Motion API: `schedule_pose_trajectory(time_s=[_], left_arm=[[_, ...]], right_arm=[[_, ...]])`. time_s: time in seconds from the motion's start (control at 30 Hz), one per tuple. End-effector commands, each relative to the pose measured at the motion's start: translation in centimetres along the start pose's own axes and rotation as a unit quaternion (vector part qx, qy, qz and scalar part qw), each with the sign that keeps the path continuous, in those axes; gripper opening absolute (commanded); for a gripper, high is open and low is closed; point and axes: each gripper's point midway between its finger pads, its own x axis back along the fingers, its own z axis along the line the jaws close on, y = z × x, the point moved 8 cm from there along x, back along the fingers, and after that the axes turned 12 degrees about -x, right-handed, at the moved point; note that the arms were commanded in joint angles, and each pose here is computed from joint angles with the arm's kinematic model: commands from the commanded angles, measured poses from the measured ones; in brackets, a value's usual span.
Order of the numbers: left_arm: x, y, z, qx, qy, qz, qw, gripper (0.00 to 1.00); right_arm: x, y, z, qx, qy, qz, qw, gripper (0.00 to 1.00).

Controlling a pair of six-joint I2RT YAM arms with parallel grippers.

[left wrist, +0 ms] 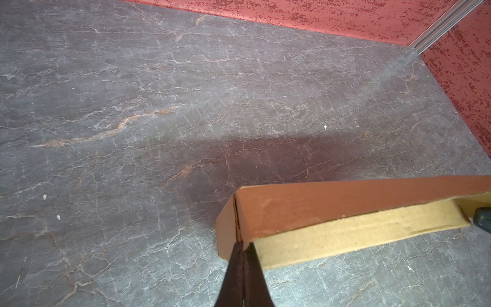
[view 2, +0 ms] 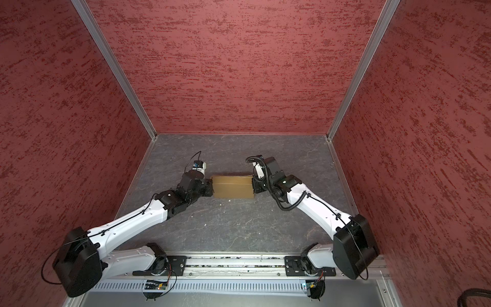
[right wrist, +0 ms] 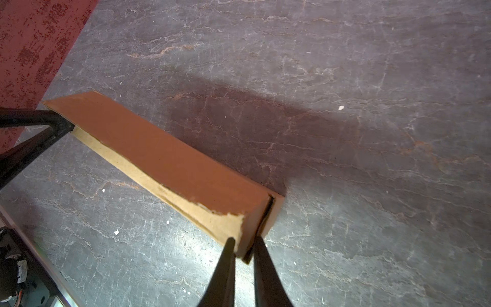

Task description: Fold the paper box

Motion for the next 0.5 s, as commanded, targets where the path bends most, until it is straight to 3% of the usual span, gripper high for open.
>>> schedule_pose_trajectory(time_s=[0.0,0.47], left_arm=[[-0.52,-2.22,0.06,-0.017,0.006,0.053,0.998,0.00],[-0.46,-2.27,0.07,-0.018,0.007,0.052,0.998,0.00]], right_arm=[[0.51,0.19,-0.37,-0.010,-0.002,-0.014,1.000,0.16],[1.29,0.33,-0.77,-0.021,-0.004,-0.026,0.999,0.15]])
